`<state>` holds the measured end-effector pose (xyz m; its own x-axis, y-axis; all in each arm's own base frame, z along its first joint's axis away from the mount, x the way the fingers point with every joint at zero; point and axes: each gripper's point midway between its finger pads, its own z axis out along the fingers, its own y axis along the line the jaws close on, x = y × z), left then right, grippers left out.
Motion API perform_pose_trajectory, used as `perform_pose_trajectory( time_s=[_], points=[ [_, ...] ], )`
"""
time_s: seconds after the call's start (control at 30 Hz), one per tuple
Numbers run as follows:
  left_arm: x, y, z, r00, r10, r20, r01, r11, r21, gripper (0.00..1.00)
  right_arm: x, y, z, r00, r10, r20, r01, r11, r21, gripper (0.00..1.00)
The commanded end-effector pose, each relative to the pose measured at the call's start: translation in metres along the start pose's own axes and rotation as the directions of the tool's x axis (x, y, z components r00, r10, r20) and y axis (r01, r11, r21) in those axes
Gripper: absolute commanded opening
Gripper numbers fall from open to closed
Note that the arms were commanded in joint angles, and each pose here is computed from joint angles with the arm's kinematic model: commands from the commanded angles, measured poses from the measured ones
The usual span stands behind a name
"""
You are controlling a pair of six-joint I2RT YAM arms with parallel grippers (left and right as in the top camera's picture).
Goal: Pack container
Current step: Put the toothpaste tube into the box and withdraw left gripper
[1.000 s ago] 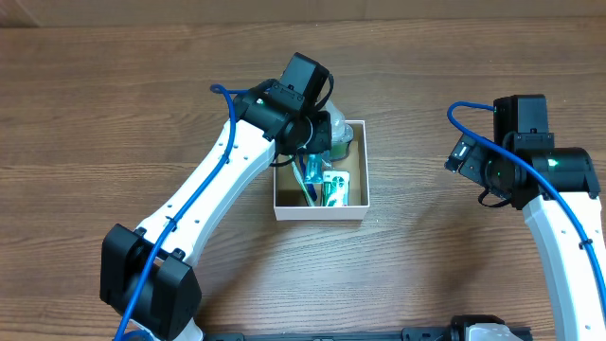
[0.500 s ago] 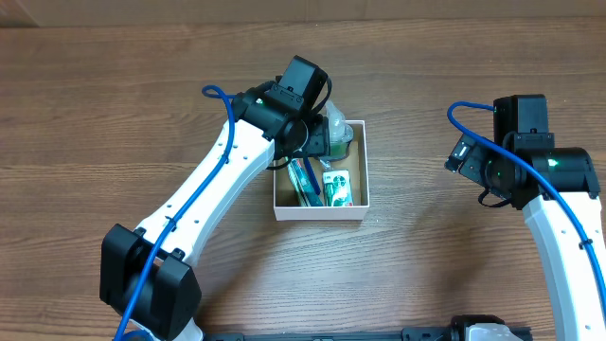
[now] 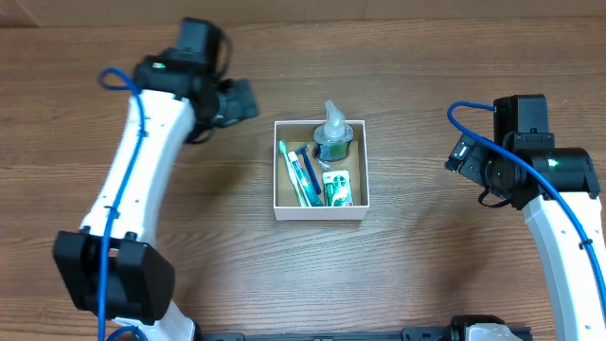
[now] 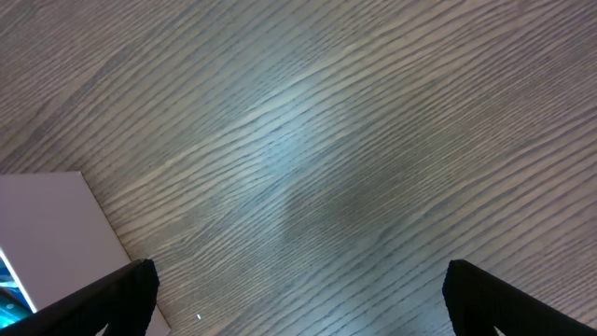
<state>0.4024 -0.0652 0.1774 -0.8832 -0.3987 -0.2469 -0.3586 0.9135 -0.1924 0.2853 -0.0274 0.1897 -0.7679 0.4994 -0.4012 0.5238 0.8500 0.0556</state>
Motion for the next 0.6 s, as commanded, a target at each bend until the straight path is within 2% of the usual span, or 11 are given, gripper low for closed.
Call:
perform_pose_trajectory(
  time_s=[0.0,0.2,0.57],
  points=[
    [-0.015,0.028,-0.003,0.998,-0.061,0.005,0.061,0.998,-0.029,1.00,-0.009,0.000,-0.008,0.999,0.007,0.035,-0.007,1.000,-0.007,1.00],
    [-0.026,0.050,-0.005,0.993,-0.118,0.019,0.119,0.992,-0.042,1.00,-0.009,0.000,-0.008,0.999,0.007,0.035,-0.007,1.000,-0.007,1.00],
    [-0.026,0.050,-0.005,0.993,-0.120,0.020,0.121,0.992,-0.042,1.00,-0.009,0.000,-0.008,0.999,0.007,0.035,-0.007,1.000,-0.007,1.00]
  ],
)
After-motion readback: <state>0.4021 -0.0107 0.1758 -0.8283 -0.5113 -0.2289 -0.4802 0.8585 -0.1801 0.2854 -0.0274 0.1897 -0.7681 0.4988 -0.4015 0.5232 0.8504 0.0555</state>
